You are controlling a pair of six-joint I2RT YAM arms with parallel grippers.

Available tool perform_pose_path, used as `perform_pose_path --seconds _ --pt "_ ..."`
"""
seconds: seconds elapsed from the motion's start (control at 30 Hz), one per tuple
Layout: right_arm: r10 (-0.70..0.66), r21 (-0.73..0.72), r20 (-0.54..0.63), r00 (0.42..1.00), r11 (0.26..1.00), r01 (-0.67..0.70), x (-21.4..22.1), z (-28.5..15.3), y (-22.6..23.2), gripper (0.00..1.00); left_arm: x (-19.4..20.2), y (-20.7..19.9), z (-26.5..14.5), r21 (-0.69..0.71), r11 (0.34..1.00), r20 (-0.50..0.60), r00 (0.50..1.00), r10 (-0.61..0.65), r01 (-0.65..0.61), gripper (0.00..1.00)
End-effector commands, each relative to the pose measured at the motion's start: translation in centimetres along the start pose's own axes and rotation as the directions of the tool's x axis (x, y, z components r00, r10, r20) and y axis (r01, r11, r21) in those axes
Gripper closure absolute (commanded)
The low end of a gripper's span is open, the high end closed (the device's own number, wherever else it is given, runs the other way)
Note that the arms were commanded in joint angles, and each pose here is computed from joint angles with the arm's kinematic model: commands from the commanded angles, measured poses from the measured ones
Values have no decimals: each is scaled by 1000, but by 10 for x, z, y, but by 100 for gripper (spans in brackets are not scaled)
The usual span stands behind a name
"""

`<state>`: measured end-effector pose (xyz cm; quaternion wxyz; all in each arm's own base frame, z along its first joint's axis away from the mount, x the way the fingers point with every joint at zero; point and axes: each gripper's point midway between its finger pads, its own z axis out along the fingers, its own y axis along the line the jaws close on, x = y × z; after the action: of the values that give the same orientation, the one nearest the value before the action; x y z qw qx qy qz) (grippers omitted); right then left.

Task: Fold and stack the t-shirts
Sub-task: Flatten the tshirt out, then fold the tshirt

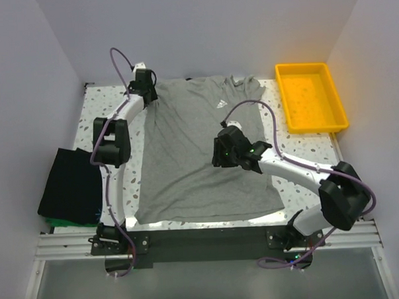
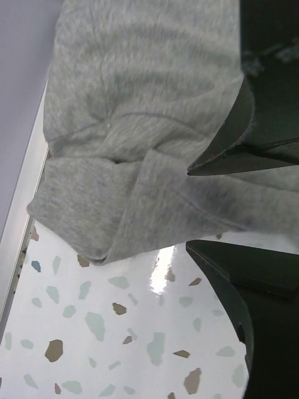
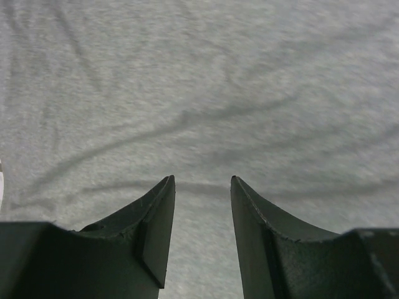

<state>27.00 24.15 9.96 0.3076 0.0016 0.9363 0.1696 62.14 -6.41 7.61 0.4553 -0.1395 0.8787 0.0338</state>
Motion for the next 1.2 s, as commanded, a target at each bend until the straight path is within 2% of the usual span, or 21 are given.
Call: perform_pose_path --seconds 0.0,0.27,0.43,0.67,0.8,1.0,1.17 --pt "-64 -81 106 992 994 72 -22 11 49 56 -31 -2 19 37 999 77 997 27 -30 50" --pt "-188 -113 57 981 975 193 11 44 108 57 -28 -5 47 97 995 93 996 7 -16 49" --pt "-229 -122 38 973 965 232 28 55 131 57 -44 -5 39 153 988 135 990 -41 20 49" --pt "-239 -118 27 971 963 240 36 61 137 57 -65 -4 23 209 977 173 982 -80 43 49" --pt "-241 -119 25 970 963 243 37 63 140 57 -55 -10 28 244 969 149 986 -72 34 51" --pt "-248 -110 14 969 962 248 43 67 138 57 -61 -21 19 320 947 190 976 -107 41 51" --pt "-250 -104 4 968 963 249 46 71 137 57 -62 -23 19 323 945 186 976 -116 51 50"
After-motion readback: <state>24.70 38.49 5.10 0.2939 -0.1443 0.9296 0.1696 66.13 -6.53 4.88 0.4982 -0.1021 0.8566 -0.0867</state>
